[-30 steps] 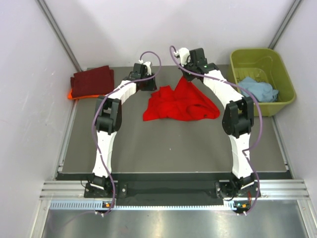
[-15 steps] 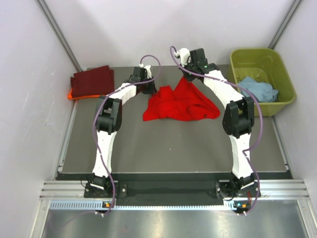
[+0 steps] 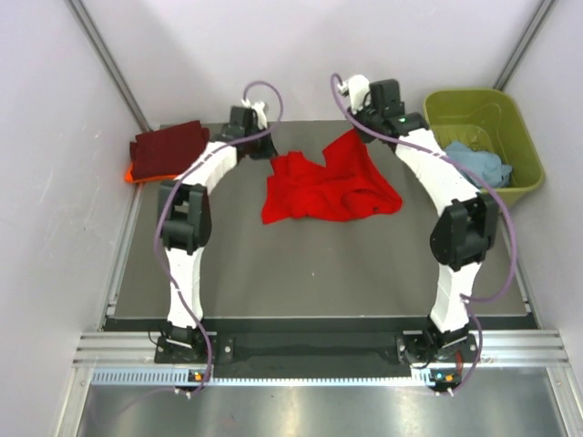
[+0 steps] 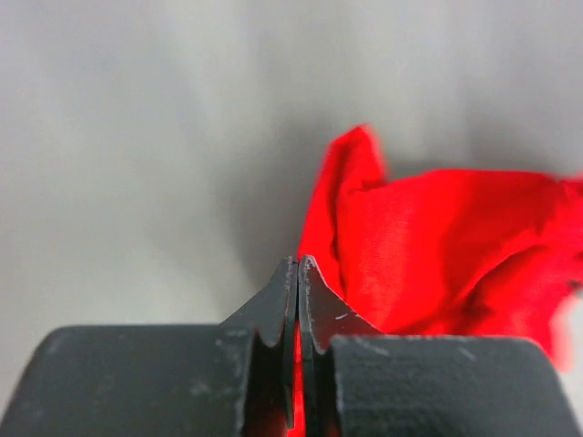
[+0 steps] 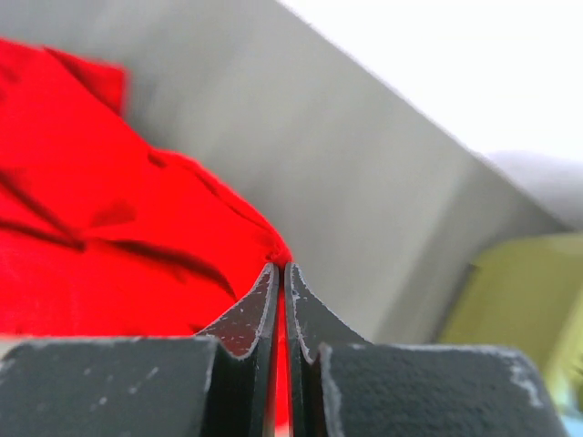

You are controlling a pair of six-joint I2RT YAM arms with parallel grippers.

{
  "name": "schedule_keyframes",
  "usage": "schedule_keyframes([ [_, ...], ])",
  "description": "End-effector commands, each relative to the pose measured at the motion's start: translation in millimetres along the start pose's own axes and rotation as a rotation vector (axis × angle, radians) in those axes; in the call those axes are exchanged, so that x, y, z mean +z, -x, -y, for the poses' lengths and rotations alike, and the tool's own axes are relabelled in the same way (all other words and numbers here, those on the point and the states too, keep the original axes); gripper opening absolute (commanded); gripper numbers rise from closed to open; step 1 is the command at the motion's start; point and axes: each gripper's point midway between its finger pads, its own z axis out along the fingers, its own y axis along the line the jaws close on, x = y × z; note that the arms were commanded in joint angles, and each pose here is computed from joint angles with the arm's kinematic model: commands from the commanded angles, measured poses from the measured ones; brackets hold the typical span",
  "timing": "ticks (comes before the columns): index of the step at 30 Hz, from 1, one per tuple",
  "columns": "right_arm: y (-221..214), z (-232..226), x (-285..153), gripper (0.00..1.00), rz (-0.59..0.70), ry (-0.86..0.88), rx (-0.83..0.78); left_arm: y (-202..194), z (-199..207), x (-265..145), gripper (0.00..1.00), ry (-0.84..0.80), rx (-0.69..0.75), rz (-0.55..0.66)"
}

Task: Fold and stack the t-shirts
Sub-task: Flatten the tshirt out

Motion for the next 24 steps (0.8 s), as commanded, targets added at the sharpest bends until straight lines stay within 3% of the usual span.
schedule_keyframes([
  [1, 53, 40, -83, 0.0, 0.17, -0.13, -0.01, 106, 53, -109, 0.0, -0.07, 0.105, 0.272],
  [5, 54, 49, -125, 0.0, 0.21, -0.153, 0.008, 120, 83, -181, 0.0, -0.108, 0.141, 0.348],
  [7, 53, 53, -150, 0.0, 0.237, -0.168, 0.03, 106, 86, -197, 0.0, -0.115, 0.152, 0.331],
  [8, 52, 55, -159, 0.0, 0.247, -0.172, 0.041, 110, 97, -226, 0.0, -0.125, 0.192, 0.377],
  [14, 46, 63, -219, 0.0, 0.328, -0.188, 0.119, 103, 108, -304, 0.0, -0.071, 0.319, 0.463],
  [24, 45, 39, -256, 0.0, 0.402, -0.11, 0.172, 64, 90, -319, 0.0, -0.012, 0.423, 0.345],
])
